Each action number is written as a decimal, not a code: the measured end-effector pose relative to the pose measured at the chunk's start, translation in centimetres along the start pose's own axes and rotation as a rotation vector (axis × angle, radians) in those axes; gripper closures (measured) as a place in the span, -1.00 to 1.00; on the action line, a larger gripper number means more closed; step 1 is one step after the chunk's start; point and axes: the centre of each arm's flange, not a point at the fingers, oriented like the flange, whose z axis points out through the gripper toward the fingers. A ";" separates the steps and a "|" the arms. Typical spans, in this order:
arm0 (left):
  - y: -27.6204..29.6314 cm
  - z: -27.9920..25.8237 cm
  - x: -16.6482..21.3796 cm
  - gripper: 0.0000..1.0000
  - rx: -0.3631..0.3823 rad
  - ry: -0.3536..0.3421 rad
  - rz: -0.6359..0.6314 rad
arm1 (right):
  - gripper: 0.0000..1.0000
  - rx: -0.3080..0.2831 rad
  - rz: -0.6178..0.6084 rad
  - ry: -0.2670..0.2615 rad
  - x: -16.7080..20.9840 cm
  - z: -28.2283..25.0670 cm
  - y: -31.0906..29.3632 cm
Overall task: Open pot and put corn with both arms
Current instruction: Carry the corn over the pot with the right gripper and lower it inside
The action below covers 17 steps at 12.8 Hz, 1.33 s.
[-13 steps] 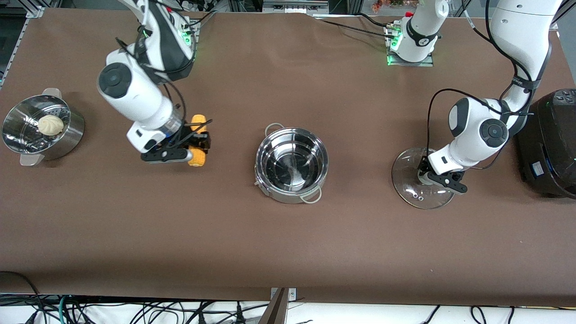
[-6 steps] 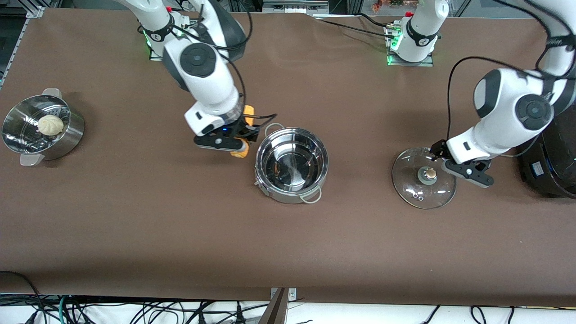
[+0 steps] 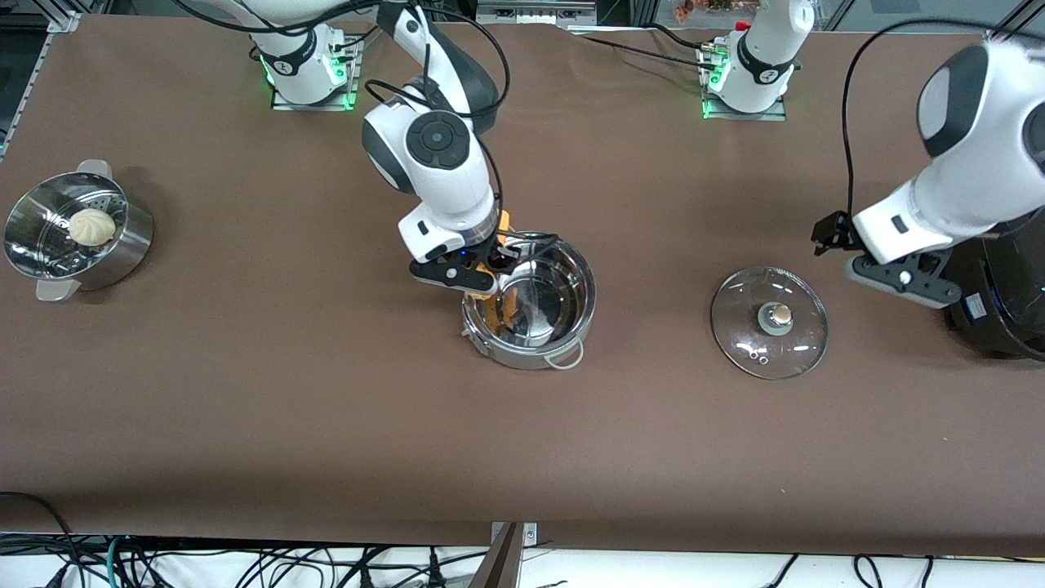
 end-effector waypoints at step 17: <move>-1.8 -8.4 -2.0 -1.00 -0.010 0.044 -0.208 | -0.21 0.016 -0.006 0.053 0.4 8.4 -4.1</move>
